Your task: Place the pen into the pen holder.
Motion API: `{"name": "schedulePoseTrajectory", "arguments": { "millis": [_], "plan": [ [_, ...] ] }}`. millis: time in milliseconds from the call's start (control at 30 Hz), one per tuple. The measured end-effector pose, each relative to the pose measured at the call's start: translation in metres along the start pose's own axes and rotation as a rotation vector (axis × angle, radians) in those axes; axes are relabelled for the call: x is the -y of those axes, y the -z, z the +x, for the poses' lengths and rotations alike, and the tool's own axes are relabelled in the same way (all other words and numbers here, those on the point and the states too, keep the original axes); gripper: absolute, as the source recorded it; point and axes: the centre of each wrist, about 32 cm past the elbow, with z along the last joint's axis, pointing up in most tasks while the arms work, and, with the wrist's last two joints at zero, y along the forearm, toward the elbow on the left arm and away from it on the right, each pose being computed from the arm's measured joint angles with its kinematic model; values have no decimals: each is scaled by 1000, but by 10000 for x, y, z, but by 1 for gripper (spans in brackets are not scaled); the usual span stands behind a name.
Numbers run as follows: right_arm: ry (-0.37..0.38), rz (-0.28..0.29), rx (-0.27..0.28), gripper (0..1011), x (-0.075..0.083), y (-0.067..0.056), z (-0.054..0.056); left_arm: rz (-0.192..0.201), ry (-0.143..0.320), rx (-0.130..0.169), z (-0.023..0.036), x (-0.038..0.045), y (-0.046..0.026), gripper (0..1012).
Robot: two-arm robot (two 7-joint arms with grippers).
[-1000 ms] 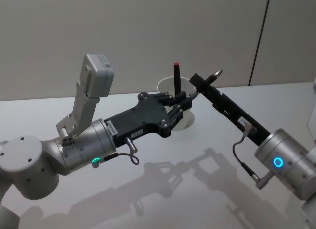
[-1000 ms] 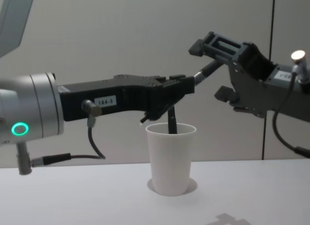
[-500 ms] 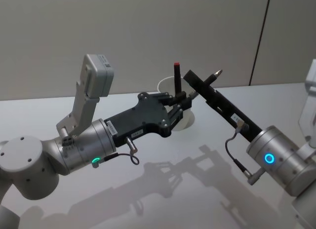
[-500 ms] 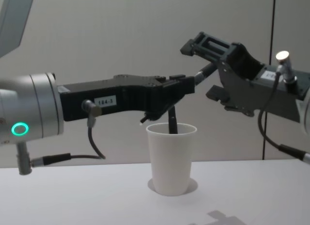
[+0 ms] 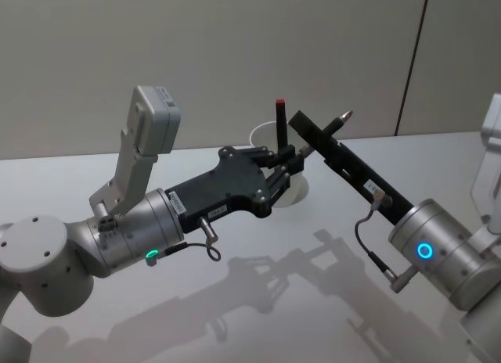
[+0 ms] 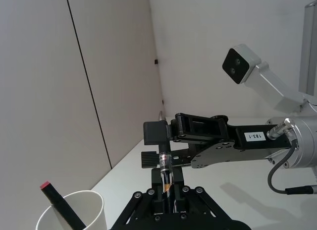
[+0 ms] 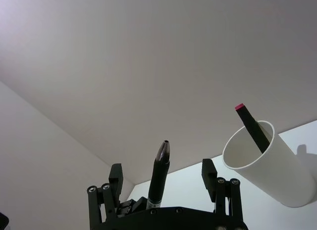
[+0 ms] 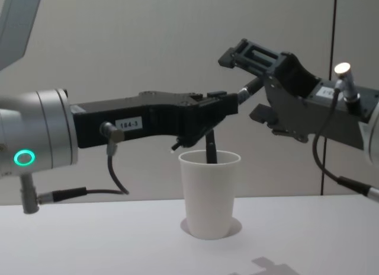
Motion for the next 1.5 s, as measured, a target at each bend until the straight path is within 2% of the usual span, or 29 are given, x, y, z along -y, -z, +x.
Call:
{"name": "schedulePoseTrajectory", "arguments": {
  "millis": [567,1500],
  "plan": [
    [-7,-2,-8,1002,50,11,3,0,0,0,0,0,0,129],
    [-25,20,-10,1002,28,20,-3,0,0,0,0,0,0,129]
  ]
}}
